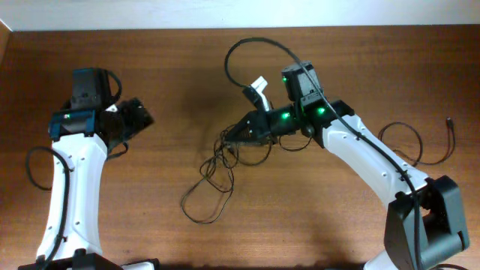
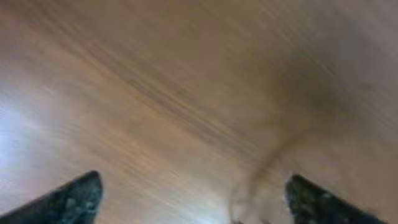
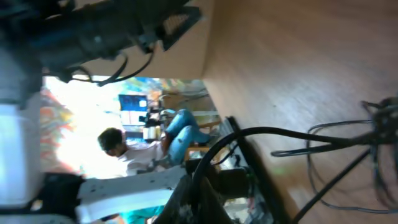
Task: Untangle cables
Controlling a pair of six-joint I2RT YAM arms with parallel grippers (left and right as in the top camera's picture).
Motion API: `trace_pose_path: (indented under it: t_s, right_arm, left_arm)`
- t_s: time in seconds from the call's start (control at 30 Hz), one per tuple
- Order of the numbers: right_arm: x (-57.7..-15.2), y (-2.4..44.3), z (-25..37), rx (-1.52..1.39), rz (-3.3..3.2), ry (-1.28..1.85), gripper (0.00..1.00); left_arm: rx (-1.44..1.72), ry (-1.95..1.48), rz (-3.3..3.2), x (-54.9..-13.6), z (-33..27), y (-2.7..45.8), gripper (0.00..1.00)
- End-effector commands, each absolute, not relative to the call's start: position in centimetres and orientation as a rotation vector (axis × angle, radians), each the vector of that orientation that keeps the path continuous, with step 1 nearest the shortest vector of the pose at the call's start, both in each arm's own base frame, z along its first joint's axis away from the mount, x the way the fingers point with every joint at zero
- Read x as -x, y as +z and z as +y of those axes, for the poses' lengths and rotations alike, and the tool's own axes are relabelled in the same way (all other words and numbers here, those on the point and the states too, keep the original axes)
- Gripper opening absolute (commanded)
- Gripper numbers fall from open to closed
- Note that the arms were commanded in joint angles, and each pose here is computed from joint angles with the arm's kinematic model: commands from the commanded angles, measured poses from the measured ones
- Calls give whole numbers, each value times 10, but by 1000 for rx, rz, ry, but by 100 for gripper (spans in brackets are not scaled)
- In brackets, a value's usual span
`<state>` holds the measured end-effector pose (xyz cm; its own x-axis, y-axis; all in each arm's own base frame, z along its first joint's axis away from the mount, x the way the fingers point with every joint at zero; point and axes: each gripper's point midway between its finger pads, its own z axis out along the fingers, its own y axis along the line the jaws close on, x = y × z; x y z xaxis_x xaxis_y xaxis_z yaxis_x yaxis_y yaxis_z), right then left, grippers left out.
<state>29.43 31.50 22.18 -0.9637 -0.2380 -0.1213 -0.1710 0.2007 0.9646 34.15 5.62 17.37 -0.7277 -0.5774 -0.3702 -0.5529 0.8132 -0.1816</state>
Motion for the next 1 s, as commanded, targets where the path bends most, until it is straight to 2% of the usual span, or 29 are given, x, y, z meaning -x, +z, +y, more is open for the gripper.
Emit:
trace_pose_path:
  t_s: [0.0, 0.07, 0.13, 0.17, 0.2, 0.37, 0.4, 0.43, 0.5, 0.6, 0.67, 0.73, 0.77, 0.97]
  right_arm:
    - [-284, 236, 313, -453, -2269, -1966, 4]
    - [-285, 236, 313, -450, -2272, -1966, 4]
    - [-285, 236, 312, -449, -2272, -1966, 4]
    - [-285, 236, 312, -449, -2272, -1967, 4]
    - [-285, 236, 312, -448, -2271, -1966, 4]
    - [-288, 236, 310, -337, -2255, -1929, 4]
    - [-292, 236, 306, -322, -2264, -1937, 4]
    - [-295, 236, 303, -312, -2269, -1941, 4]
    - [-299, 236, 299, -297, -2278, -1947, 4]
    - [-302, 236, 296, -287, -2285, -1953, 4]
    - [-303, 236, 295, -284, -2286, -1954, 4]
    - [-303, 236, 295, -285, -2286, -1954, 4]
    - [-303, 236, 295, -300, -2290, -1960, 4]
    - [-303, 236, 295, -367, -2305, -1985, 4]
  left_arm:
    - [656, -354, 2660, -343, 10, 175, 99]
    - [392, -425, 2734, -338, -19, 166, 98]
    - [-234, -761, 2724, -317, -93, 163, 97]
    - [-439, -926, 2658, -304, -119, 169, 94]
    - [-511, -977, 2647, -296, -130, 170, 92]
    - [-581, -943, 2718, -286, -141, 153, 95]
    - [-596, -951, 2729, -282, -144, 150, 92]
    - [-604, -952, 2729, -281, -146, 147, 87]
    - [-607, -948, 2718, -282, -146, 138, 67]
    - [-598, -930, 2753, -275, -143, 119, 58]
    - [-499, -839, 2809, -278, -133, 99, 19]
    - [-334, -693, 2864, -288, -117, 86, 3]
    - [-204, -588, 2884, -297, -106, 80, 0]
    - [333, -295, 2674, -362, -66, 89, 0]
